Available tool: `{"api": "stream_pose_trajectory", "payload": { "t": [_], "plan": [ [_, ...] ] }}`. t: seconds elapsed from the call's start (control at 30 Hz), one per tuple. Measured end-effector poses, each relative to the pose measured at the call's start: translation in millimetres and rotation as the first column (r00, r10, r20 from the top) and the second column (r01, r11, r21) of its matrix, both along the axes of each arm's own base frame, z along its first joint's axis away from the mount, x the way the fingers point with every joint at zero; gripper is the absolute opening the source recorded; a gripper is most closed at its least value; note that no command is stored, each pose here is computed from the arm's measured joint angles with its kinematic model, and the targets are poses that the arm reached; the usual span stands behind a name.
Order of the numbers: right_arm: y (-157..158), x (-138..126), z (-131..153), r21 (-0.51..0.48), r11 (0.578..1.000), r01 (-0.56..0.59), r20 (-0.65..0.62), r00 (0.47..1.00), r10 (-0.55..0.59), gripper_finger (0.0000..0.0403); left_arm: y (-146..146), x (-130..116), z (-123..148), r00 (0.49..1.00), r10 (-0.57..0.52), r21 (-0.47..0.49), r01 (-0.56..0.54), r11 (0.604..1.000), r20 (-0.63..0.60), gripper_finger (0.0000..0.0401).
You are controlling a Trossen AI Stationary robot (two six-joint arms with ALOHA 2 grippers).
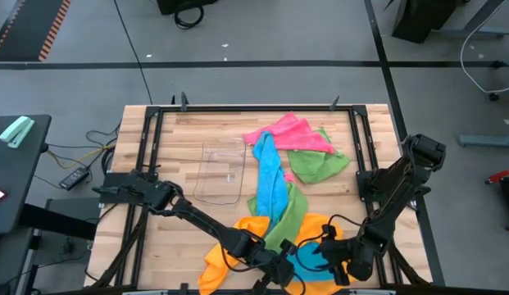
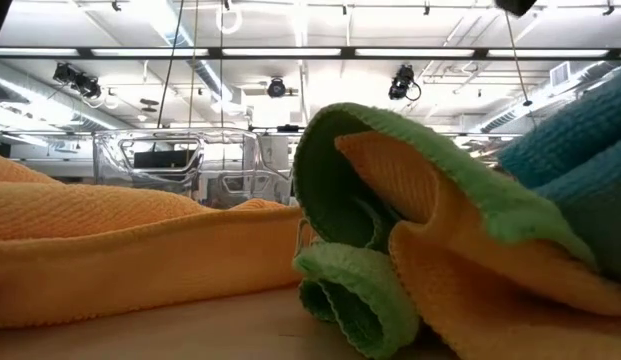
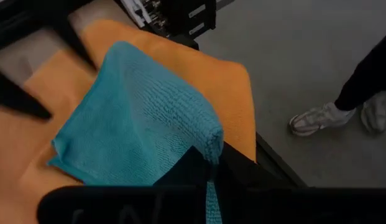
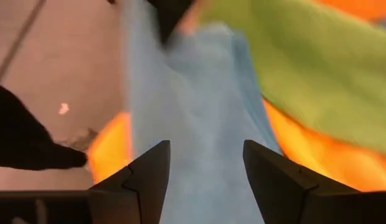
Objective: Fold microfiber towels
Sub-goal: Fold the left blue towel
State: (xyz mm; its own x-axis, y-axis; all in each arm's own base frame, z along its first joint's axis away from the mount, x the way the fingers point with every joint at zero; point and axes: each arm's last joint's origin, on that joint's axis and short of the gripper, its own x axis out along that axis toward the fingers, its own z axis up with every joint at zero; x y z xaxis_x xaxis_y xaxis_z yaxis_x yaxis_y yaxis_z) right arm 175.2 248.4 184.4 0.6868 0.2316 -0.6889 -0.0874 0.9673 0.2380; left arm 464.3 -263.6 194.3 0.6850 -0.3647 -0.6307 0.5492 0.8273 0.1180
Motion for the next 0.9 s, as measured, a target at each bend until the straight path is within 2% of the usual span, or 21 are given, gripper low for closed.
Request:
{"api": "stream_pose_trajectory", "payload": {
  "t": [0.1,0.23,0.4,0.67,0.77,0.9],
  "plan": [
    [15.8,8.7,17.0,0.012,0.999,-0.045,0.034,0.998,0.044,0.0212,2.4,1.4,0.0,0.998,0.053,-0.052,-0.054,0.997,-0.03,0.0017],
    [31.2,18.8,25.2,-0.043,0.999,-0.02,0.013,1.0,0.021,0.0212,4.9,2.7,0.6,0.989,0.124,-0.126,-0.133,0.983,-0.075,0.0019],
    [46.3,29.0,14.6,-0.082,0.996,0.025,-0.045,0.999,-0.029,0.0218,4.3,3.6,6.0,0.983,0.159,-0.174,-0.173,0.969,-0.094,0.0033],
    [57.7,37.6,0.3,-0.116,0.986,0.123,-0.056,0.99,-0.13,0.024,6.1,7.2,16.8,0.976,0.184,-0.248,-0.208,0.946,-0.116,0.0016],
    [56.7,38.3,-0.7,-0.138,0.979,0.148,-0.029,0.988,-0.153,0.0231,6.4,7.2,17.1,0.974,0.188,-0.255,-0.214,0.943,-0.123,0.002],
    [54.3,37.5,-3.9,-0.172,0.977,0.129,-0.031,0.99,-0.136,0.02,5.8,6.9,17.1,0.974,0.188,-0.257,-0.215,0.942,-0.125,0.0038]
  ]
}}
